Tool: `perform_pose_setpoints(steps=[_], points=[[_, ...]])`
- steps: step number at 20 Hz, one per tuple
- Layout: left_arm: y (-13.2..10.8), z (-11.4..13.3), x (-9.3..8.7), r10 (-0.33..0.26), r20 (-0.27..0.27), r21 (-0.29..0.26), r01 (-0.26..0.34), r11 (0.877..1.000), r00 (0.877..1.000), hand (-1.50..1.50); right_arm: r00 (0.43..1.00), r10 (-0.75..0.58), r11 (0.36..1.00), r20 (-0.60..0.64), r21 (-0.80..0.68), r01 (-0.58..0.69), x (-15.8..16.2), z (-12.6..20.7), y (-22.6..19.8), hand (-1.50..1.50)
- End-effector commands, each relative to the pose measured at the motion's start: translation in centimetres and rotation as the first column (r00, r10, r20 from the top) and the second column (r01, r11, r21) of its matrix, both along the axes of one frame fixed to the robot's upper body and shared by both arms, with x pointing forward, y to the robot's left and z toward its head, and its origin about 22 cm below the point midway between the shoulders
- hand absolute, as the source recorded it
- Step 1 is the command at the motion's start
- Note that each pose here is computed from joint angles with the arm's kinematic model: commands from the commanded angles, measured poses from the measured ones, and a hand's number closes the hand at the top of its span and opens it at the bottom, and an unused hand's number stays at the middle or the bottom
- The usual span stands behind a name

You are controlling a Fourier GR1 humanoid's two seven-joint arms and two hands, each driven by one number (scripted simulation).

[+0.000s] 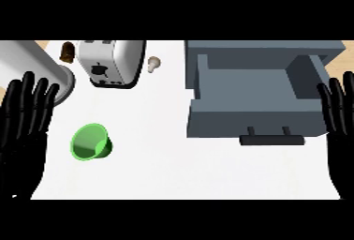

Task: Pick up the cup, place it into the drawer and close the drawer

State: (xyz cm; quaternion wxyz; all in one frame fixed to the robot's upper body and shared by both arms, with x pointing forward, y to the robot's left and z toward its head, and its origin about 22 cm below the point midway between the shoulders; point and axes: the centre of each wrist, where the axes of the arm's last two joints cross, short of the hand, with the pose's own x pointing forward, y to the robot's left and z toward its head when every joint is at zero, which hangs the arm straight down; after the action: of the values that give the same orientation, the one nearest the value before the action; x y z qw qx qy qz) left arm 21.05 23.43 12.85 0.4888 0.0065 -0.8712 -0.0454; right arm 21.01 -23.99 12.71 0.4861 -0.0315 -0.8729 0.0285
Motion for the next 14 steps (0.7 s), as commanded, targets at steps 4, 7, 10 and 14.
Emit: perform_pose_setpoints(steps=[4,7,10,14], points=[[3.4,0.2,0.7,-0.381,0.016,0.015,0.38,0.925,0.925,-1.5,1.0,0.026,1.0,0.014,-0.012,-0.026,0.9,0.1,0.7,-1.5],[4.1,-3.0,1.1,-0.471,-0.178,-0.154,0.448,0.881,0.864,-1.5,0.977,0.154,0.984,-0.15,-0.063,-0.165,0.1,-0.8,1.2,-1.5],[7.9,-4.1,1.7,-0.52,-0.216,-0.22,0.478,0.85,0.826,-1.5,0.975,0.163,0.984,-0.15,-0.052,-0.172,0.8,-1.0,0.3,-1.5],[11.9,-4.1,4.5,-0.527,-0.24,-0.207,0.487,0.848,0.816,-1.5,0.972,0.165,0.983,-0.169,-0.05,-0.175,1.7,0.6,0.0,-1.5]])
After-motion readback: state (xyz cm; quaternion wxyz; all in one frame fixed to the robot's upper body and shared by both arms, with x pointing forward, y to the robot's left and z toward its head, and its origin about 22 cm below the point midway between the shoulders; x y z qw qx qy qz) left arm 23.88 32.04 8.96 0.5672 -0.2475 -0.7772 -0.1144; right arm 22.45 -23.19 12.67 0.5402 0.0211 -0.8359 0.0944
